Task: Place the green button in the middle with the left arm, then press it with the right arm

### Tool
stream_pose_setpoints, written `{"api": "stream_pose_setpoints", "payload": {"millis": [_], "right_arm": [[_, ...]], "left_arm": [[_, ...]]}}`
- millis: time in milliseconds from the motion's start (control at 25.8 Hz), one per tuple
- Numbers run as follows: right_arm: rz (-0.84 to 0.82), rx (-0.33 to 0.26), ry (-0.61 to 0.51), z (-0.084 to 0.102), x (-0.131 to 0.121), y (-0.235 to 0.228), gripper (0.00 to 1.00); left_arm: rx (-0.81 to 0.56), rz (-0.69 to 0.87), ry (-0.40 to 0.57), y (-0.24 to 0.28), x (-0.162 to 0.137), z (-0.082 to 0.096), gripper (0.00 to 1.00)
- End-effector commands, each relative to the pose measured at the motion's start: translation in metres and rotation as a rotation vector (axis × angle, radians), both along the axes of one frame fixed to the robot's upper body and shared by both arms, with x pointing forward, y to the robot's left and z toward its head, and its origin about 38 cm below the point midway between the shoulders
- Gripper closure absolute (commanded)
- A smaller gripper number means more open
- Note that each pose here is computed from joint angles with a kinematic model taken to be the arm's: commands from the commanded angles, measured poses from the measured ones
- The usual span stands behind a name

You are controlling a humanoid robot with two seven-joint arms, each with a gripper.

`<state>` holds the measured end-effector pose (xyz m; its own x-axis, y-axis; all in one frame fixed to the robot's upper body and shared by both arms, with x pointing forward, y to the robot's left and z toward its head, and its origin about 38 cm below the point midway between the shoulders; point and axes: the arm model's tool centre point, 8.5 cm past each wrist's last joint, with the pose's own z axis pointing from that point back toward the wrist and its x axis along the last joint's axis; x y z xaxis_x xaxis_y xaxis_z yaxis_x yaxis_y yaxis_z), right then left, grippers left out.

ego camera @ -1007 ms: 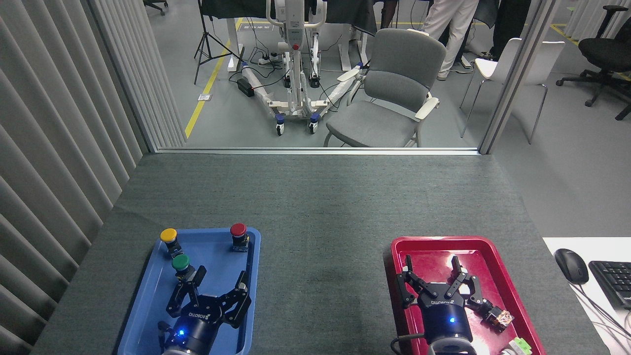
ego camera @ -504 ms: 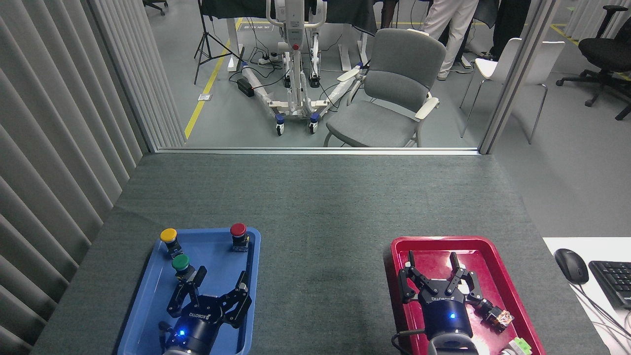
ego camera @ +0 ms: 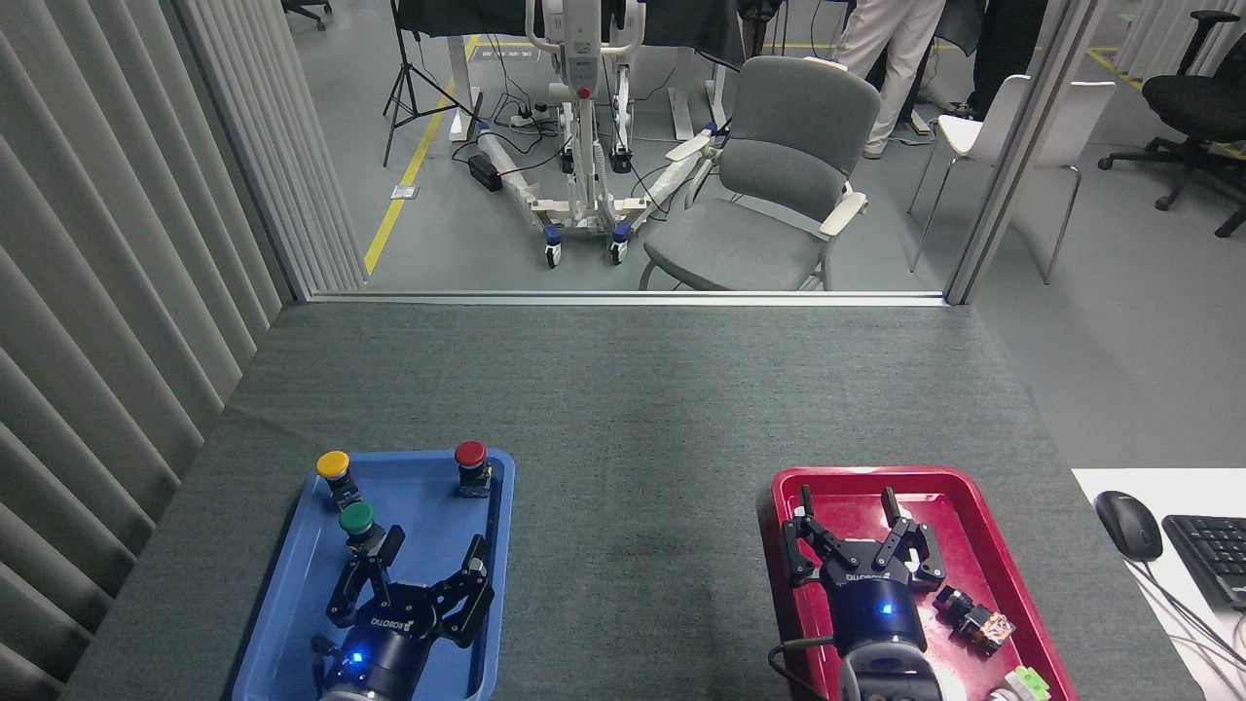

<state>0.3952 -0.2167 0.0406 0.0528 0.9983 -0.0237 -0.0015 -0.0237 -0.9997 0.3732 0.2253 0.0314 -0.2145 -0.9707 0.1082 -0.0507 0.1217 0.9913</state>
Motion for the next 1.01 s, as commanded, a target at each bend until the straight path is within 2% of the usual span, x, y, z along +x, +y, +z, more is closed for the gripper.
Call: {"api": "stream_pose_setpoints", "payload": {"millis": [0, 194, 504, 775, 969], "right_arm": [[0.001, 0.000, 0.000, 0.001, 0.001, 0.000, 0.06], [0.018, 0.002, -0.003, 0.002, 0.003, 0.002, 0.02], [0.023, 0.008, 0.001, 0.002, 0.003, 0.006, 0.02], [0.028, 0.004, -0.006, 0.002, 0.001, 0.006, 0.02], [0.028, 0.006, -0.005, 0.003, 0.000, 0.007, 0.02]], "left_arm": [[0.004, -0.004, -0.002, 0.001, 0.000, 0.000, 0.00], [0.004, -0.004, 0.001, 0.001, -0.001, 0.000, 0.00], [0.005, -0.021, 0.005, -0.003, -0.005, 0.000, 0.00], [-0.014, 0.023, 0.033, 0.005, -0.021, -0.011, 0.00], [-0.019, 0.032, 0.026, 0.004, -0.030, -0.005, 0.00]]}}
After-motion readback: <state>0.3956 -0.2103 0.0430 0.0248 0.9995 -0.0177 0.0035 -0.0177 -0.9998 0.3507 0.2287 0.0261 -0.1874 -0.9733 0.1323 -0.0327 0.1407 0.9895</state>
